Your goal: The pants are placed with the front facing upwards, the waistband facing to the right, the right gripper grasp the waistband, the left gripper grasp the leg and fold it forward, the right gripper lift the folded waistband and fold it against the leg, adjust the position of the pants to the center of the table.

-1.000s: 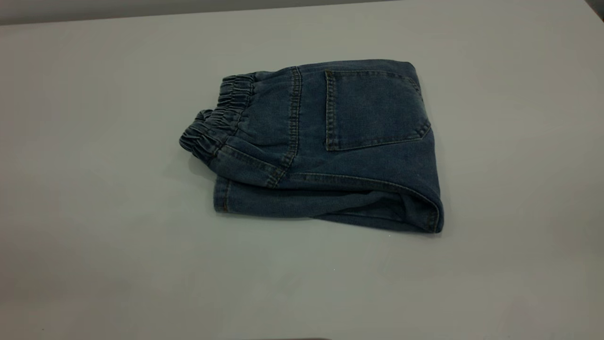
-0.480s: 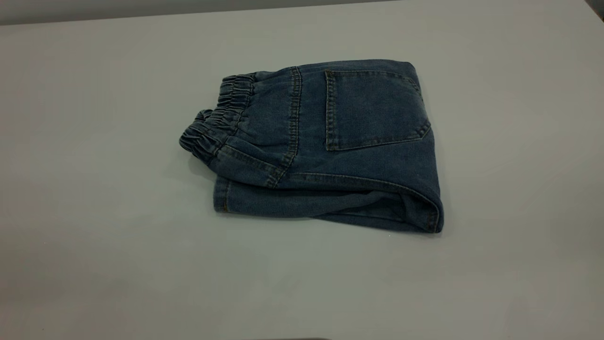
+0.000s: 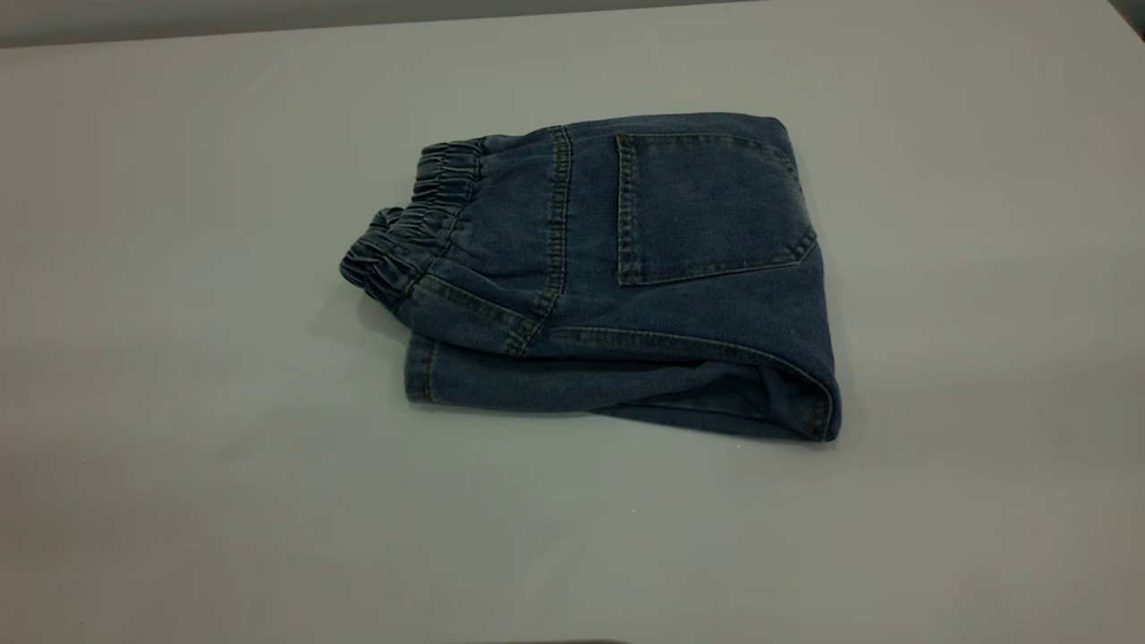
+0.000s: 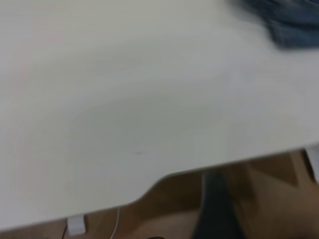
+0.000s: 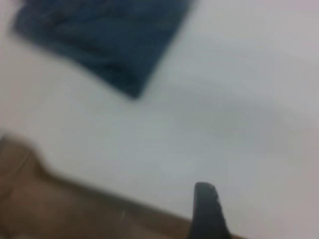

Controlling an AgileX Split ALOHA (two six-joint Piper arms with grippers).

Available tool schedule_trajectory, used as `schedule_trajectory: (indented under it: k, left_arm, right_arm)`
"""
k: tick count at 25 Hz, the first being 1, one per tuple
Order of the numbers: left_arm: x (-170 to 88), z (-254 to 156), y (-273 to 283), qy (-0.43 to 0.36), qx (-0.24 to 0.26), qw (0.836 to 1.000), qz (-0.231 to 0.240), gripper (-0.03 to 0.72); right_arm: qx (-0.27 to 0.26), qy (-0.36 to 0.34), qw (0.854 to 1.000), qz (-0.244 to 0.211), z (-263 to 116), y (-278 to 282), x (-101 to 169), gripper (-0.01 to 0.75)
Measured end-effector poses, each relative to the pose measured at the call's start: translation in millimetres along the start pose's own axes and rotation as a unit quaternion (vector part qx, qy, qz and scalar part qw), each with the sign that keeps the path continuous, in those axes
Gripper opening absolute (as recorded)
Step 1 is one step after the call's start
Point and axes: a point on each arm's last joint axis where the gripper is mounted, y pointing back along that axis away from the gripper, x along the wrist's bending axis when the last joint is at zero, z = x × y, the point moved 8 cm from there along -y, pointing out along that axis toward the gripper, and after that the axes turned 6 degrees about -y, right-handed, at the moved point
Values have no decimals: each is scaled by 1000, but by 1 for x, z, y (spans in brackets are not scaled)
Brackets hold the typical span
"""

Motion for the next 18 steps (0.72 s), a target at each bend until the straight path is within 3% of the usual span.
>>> schedule_trajectory:
  k: [5, 9, 18]
  left_arm:
    - [11, -2, 7, 47, -21, 996, 66, 441]
    - [10, -3, 16, 50, -55, 994, 79, 441]
    - [10, -3, 17, 50, -60, 994, 80, 441]
  right_arm:
    - [-84, -97, 989, -76, 2, 17, -21, 452]
    - [-164, -123, 974, -100, -3, 35, -25, 452]
    - [-173, -125, 972, -100, -4, 37, -24, 452]
